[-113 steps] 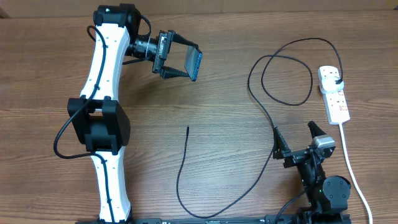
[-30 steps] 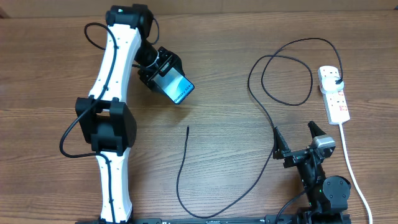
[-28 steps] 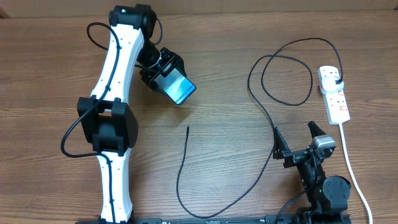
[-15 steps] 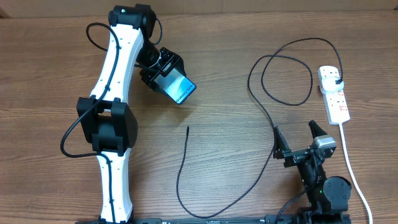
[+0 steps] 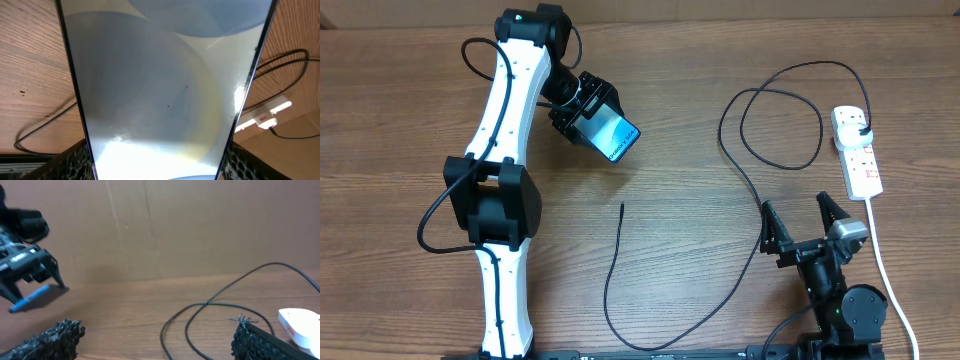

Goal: Plug charger to phone and switch on socket

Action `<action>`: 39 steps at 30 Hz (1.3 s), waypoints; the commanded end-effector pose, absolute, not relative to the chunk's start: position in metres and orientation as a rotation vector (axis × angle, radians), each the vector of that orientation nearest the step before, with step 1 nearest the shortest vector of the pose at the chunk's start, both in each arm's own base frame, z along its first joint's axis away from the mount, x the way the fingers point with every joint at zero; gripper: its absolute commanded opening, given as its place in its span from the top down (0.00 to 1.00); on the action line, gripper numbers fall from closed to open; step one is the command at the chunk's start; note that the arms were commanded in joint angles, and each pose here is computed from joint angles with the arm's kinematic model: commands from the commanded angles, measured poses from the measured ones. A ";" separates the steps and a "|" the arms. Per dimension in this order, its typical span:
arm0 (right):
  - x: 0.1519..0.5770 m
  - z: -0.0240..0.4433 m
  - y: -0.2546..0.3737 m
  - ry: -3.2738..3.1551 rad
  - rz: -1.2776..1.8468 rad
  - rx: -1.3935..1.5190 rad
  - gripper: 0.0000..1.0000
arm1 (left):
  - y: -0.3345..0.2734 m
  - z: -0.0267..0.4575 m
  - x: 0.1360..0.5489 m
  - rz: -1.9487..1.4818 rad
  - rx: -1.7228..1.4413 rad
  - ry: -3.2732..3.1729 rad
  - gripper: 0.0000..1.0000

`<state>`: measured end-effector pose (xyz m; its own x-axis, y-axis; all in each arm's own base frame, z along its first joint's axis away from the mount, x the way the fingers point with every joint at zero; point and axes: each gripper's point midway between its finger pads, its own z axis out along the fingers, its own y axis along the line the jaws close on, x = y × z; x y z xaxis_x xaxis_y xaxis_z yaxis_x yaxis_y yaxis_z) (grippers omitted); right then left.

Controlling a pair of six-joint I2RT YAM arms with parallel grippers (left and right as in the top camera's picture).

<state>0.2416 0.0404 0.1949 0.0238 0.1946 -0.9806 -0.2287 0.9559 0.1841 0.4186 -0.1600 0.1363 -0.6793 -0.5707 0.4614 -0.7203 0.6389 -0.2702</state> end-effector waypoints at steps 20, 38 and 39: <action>0.285 0.236 0.100 1.832 0.720 -0.163 0.00 | -0.161 0.145 0.424 0.646 1.098 -2.515 0.96; 0.346 0.189 0.168 2.096 1.603 -0.053 0.00 | -0.158 0.143 0.426 0.617 1.158 -2.504 0.96; 0.348 0.187 0.168 2.098 1.603 -0.042 0.00 | -0.158 0.143 0.426 0.616 1.162 -2.501 0.96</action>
<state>0.3487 0.1624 0.1778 -0.8304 0.2541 -0.4958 -0.3851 0.3813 0.8404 0.4221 -0.1571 0.1341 -0.6277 -0.6295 0.4579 -0.7681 0.5963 -0.2332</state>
